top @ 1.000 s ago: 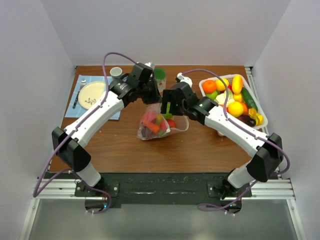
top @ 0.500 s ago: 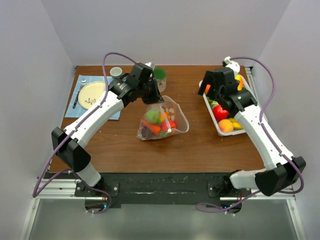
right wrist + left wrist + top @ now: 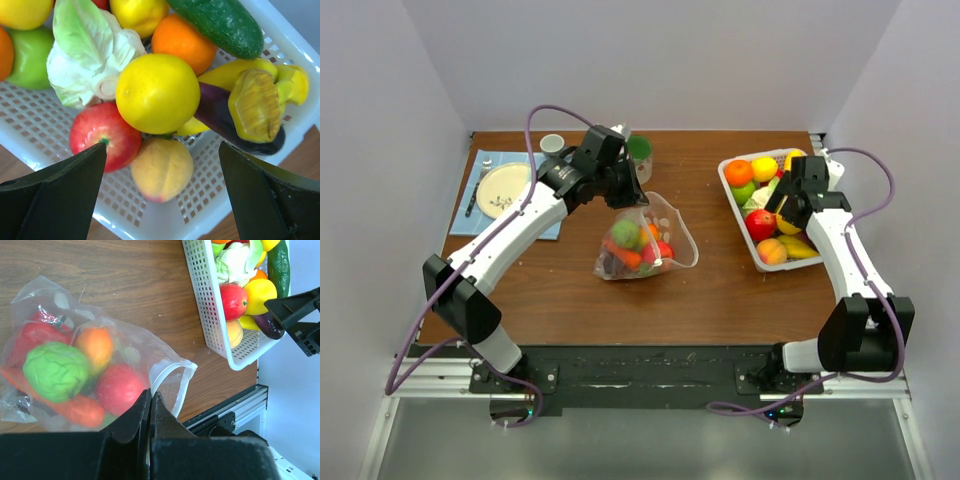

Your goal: Place the food in the zip-top bag and seal the zipper

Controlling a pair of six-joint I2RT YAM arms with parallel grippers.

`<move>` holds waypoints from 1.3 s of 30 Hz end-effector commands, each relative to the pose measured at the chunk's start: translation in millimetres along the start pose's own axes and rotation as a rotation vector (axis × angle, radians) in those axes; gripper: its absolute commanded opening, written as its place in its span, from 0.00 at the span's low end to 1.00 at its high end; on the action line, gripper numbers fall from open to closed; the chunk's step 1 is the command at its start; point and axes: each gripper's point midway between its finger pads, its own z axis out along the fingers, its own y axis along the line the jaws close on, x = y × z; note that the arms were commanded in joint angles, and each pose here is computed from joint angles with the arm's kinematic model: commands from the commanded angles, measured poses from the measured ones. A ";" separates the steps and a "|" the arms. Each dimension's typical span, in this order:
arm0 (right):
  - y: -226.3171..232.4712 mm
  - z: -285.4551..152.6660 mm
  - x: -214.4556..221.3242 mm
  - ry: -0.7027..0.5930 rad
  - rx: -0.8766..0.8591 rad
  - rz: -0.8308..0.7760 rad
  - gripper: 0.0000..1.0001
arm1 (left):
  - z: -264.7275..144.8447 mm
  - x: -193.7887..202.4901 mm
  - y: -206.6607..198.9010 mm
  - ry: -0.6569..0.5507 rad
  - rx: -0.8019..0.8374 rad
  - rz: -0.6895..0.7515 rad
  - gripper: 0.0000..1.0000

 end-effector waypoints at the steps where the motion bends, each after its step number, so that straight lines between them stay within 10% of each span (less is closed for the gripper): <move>1: 12.7 13.9 -18.2 -0.060 -0.092 0.135 0.99 | -24.4 -18.8 -24.3 -0.069 0.096 0.013 0.00; 27: 4.7 68.9 -9.4 -0.074 -0.068 0.320 0.93 | -16.7 -17.8 -23.6 -0.053 0.104 0.027 0.00; 39: 20.4 46.3 -15.4 -0.060 -0.111 0.271 0.34 | -16.1 -17.9 -23.2 -0.052 0.104 0.020 0.00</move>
